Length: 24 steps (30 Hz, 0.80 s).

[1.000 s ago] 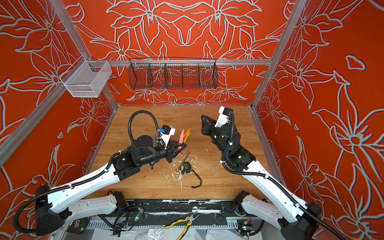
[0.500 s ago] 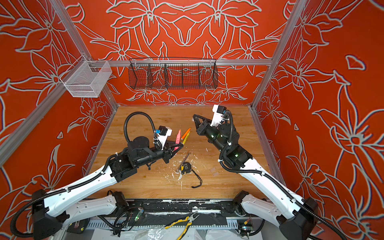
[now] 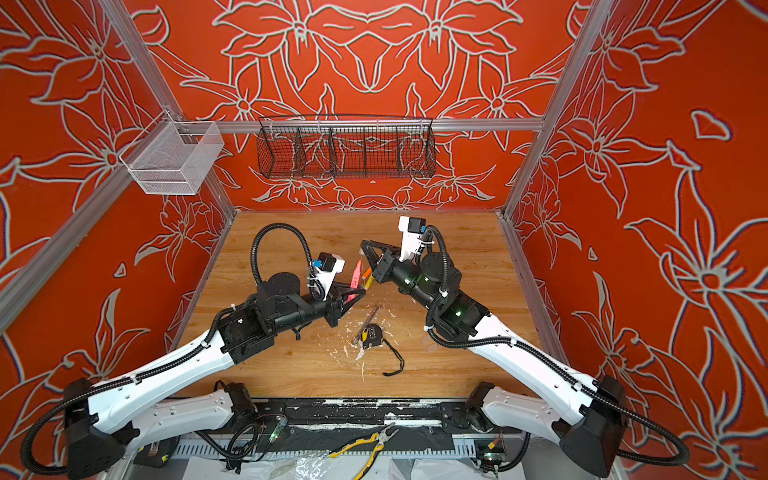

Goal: Insert the pens into the pen caps
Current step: 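Bring the cap above the pink highlighter tip held by the left gripper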

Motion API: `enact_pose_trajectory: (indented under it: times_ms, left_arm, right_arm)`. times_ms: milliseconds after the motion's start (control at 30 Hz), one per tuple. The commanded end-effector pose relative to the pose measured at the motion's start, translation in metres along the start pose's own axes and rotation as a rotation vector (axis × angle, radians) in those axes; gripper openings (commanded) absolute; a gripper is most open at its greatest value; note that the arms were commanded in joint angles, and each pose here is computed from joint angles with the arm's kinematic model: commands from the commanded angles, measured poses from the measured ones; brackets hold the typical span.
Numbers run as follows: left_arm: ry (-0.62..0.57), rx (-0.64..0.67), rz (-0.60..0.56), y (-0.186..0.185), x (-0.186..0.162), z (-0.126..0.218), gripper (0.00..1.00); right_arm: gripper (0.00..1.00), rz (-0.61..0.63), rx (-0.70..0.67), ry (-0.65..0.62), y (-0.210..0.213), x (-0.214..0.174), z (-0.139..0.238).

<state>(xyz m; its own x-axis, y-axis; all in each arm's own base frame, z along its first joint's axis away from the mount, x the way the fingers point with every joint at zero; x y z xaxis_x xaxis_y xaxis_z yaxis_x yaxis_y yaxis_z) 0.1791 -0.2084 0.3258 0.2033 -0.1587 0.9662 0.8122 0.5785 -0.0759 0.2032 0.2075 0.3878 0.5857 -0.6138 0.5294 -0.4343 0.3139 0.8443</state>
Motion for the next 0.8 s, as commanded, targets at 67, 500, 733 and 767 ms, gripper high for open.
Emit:
enact_pose_trajectory:
  times_ms: [67,500,733,767]
  left_arm:
    - [-0.032,0.019,0.005,0.0051,0.0100,0.0046,0.00]
    - [-0.044,0.025,0.018,0.0093,0.0098,0.0102,0.00]
    - [-0.043,0.031,0.028,0.0128,0.0094,0.0102,0.00]
    - [-0.044,0.032,0.030,0.0131,0.0096,0.0104,0.00]
  right_arm:
    - [0.00,0.025,0.075,-0.019,0.0184,0.0056,-0.0015]
    - [0.00,0.033,0.083,0.015,0.0184,-0.0015,-0.0107]
    - [0.00,0.047,0.093,0.014,0.0217,-0.0019,-0.0087]
    - [0.00,0.049,0.092,0.017,0.0214,-0.0024,-0.0095]
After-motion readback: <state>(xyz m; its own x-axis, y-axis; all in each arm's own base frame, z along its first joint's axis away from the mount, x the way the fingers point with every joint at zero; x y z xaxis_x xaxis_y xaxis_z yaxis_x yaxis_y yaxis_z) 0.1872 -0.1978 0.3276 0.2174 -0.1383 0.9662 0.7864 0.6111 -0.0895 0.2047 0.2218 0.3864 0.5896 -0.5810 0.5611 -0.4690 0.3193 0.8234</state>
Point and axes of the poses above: each gripper's point midway between its finger pads, its own z axis back along the fingers, its own y axis along the line the jaws close on, x = y × z, the point moved 10 cm from there along z, back along the fingers, and after that the axes turned 15 degrees about -z, right-handed, at the moved point
